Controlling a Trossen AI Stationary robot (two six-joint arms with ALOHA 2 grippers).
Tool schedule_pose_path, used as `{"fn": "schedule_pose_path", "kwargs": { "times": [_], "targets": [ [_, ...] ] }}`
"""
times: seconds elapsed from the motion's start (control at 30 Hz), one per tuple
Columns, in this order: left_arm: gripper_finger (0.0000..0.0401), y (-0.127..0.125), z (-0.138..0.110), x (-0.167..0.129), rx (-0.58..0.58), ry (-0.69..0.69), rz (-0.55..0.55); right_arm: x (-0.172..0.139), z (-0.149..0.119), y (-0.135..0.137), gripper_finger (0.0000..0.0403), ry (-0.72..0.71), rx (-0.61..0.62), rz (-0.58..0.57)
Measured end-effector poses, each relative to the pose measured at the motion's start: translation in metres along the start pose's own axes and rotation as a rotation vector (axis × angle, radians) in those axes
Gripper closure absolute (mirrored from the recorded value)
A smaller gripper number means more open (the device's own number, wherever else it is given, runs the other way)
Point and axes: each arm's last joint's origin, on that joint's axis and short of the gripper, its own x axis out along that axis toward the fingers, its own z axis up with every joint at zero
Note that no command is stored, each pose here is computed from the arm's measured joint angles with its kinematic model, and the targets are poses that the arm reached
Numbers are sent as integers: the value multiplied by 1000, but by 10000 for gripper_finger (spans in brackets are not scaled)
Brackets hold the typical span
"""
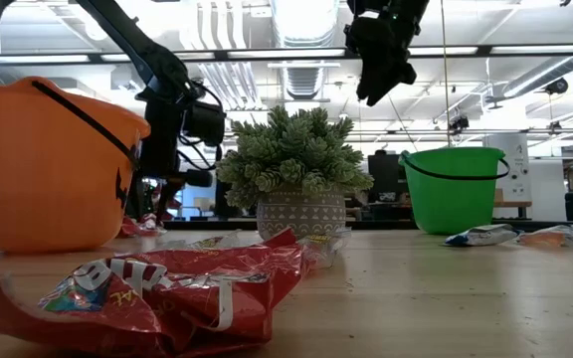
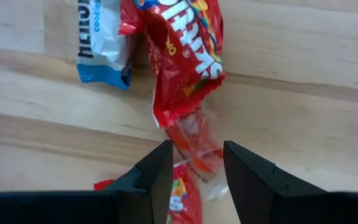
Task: Sort candy
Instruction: Put the red gummy into the orange bucket
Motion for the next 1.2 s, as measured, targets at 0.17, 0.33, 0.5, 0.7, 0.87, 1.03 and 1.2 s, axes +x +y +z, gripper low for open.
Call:
{"fn": "schedule_pose_path", "kwargs": {
  "times": [0.17,0.33,0.5,0.7,0.87,1.03,1.2],
  "targets": [
    [282,-2,0,7,15,11,21,0,-1,0,239,8,1,-1],
    [313,-3,0,8,36,9,18,0,-1,0,239,11,1,-1],
    [368,-3,0,8,36,7,15,0,-1,0,239,12,0,-2],
    [396,-3,0,7,40,6,14,0,-1,0,239,12,0,-2],
    [400,-4,-2,5,67,14,-6,0,-1,0,239,12,0,-3],
    [401,-3,-6,-8,117,1,-52,0,-1,0,239,12,-2,-4],
    [401,0,-11,-28,211,-17,-128,0,-1,0,239,11,-4,-5]
  ]
}}
